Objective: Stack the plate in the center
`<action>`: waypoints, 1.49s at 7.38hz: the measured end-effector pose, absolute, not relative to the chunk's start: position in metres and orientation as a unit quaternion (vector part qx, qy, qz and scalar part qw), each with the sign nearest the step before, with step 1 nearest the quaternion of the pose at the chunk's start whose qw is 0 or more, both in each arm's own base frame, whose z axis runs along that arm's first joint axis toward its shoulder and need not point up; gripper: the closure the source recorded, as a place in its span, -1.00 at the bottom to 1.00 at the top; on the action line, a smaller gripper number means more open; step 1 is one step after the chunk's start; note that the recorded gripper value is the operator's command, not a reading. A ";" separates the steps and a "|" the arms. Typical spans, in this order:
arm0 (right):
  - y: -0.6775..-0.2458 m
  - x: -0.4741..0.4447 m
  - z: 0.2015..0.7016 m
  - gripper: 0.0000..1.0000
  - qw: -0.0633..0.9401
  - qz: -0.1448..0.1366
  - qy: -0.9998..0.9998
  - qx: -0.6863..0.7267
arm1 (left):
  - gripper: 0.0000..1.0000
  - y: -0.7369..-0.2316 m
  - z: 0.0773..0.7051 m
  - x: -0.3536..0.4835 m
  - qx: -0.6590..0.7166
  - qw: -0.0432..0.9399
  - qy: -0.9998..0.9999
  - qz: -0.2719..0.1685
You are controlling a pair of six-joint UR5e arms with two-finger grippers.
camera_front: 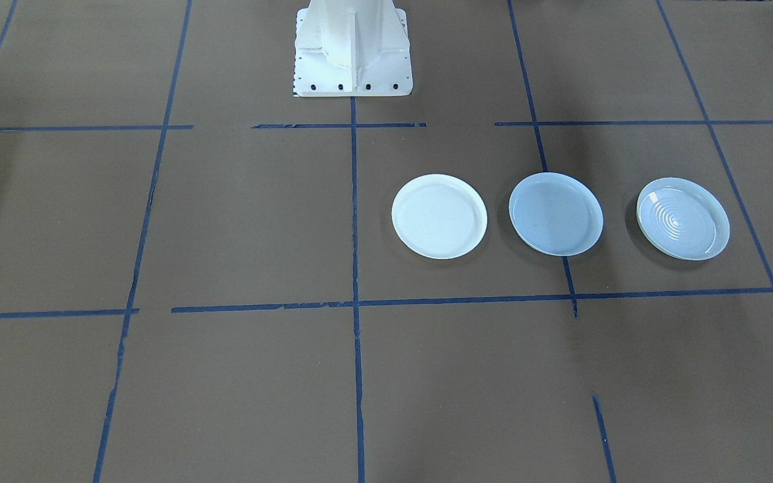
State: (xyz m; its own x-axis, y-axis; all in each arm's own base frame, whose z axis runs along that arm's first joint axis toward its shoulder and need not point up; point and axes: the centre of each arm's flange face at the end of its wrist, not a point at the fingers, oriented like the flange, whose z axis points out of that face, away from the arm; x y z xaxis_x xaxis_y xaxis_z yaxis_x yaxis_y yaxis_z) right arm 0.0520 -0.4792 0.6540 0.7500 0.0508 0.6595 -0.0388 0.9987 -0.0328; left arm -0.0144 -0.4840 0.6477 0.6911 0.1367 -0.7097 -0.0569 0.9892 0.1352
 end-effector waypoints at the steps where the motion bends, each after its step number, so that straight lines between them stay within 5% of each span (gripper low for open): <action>1: -0.479 0.052 0.654 -1.00 0.935 0.024 -0.353 -0.008 | -1.00 -0.486 0.663 0.015 0.051 0.916 0.396 0.043; 9: -0.479 0.052 0.654 -1.00 0.935 0.024 -0.353 -0.009 | -0.93 -0.462 0.710 0.129 -0.013 0.901 0.428 0.074; 10: -0.479 0.052 0.654 -1.00 0.935 0.024 -0.352 -0.009 | -0.37 -0.460 0.712 0.134 -0.020 0.899 0.431 0.078; 11: -0.479 0.052 0.654 -1.00 0.935 0.024 -0.353 -0.009 | 0.39 -0.458 0.713 0.138 -0.025 0.898 0.432 0.080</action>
